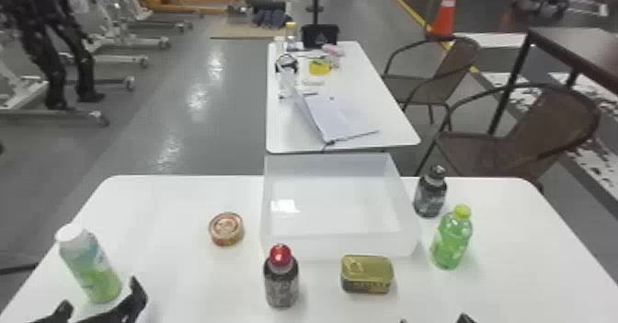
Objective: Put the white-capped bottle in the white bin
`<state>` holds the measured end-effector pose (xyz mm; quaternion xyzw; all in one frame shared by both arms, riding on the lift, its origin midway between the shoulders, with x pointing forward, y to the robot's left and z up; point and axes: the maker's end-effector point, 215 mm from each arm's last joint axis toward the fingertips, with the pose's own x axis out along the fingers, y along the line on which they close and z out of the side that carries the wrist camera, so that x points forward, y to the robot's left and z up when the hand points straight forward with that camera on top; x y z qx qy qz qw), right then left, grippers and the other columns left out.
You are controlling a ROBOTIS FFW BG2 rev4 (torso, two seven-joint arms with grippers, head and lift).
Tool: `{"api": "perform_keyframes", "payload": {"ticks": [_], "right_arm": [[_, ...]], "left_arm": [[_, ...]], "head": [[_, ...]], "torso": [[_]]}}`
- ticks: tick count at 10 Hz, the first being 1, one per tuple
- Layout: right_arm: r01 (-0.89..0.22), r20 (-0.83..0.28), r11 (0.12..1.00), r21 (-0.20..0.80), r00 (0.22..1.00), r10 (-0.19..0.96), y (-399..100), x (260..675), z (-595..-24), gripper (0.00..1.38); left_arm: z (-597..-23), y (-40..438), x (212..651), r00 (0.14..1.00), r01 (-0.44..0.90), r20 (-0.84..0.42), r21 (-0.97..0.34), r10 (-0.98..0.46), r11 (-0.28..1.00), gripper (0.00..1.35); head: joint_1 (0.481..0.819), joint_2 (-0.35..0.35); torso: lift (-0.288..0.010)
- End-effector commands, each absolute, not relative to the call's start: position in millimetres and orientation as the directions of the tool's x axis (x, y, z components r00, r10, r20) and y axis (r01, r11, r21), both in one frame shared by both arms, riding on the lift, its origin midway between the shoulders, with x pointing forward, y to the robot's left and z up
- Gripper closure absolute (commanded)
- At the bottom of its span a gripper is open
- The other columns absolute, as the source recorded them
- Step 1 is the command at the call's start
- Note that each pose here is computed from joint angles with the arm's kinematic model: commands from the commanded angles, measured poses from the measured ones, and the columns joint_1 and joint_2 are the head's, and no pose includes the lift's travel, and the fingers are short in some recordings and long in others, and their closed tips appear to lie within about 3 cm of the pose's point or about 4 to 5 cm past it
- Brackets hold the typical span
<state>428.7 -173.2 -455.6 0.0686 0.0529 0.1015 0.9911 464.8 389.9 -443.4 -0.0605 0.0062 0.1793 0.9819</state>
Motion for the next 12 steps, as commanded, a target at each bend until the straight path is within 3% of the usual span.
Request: {"api": "perform_keyframes", "payload": {"ticks": [1, 8, 9, 10, 11, 12], "right_arm": [[-0.196, -0.09, 0.97, 0.147, 0.974, 0.21, -172.3, 429.3, -455.2, 0.1], [-0.202, -0.084, 0.969, 0.145, 0.973, 0.215, -169.9, 433.1, -453.0, 0.1], [-0.201, -0.086, 0.969, 0.145, 0.973, 0.215, -169.9, 432.8, -453.8, 0.1], [-0.201, -0.086, 0.969, 0.145, 0.973, 0.215, -169.9, 432.8, -453.8, 0.1], [-0.201, -0.086, 0.969, 0.145, 0.973, 0.215, -169.9, 432.8, -453.8, 0.1], [-0.201, -0.086, 0.969, 0.145, 0.973, 0.215, -169.9, 432.8, -453.8, 0.1]], "left_arm": [[-442.9, 396.0, 469.1, 0.922, -0.387, -0.027, -0.137, 0.387, 0.912, 0.1], [-437.7, 412.1, 507.1, 0.901, -0.431, -0.008, -0.119, 0.433, 0.894, 0.19], [-438.1, 419.9, 506.0, 0.898, -0.439, -0.011, -0.106, 0.441, 0.892, 0.29], [-437.5, 424.7, 505.4, 0.896, -0.442, -0.011, -0.1, 0.443, 0.891, 0.61], [-434.1, 425.1, 506.0, 0.902, -0.431, 0.0, -0.082, 0.432, 0.899, 1.06], [-432.2, 422.6, 508.9, 0.907, -0.419, 0.004, -0.072, 0.421, 0.905, 1.12]], "head": [[0.549, 0.0], [0.549, 0.0], [0.549, 0.0], [0.549, 0.0], [0.549, 0.0], [0.549, 0.0]], "torso": [[-0.1], [-0.1], [-0.1], [-0.1], [-0.1], [-0.1]]}}
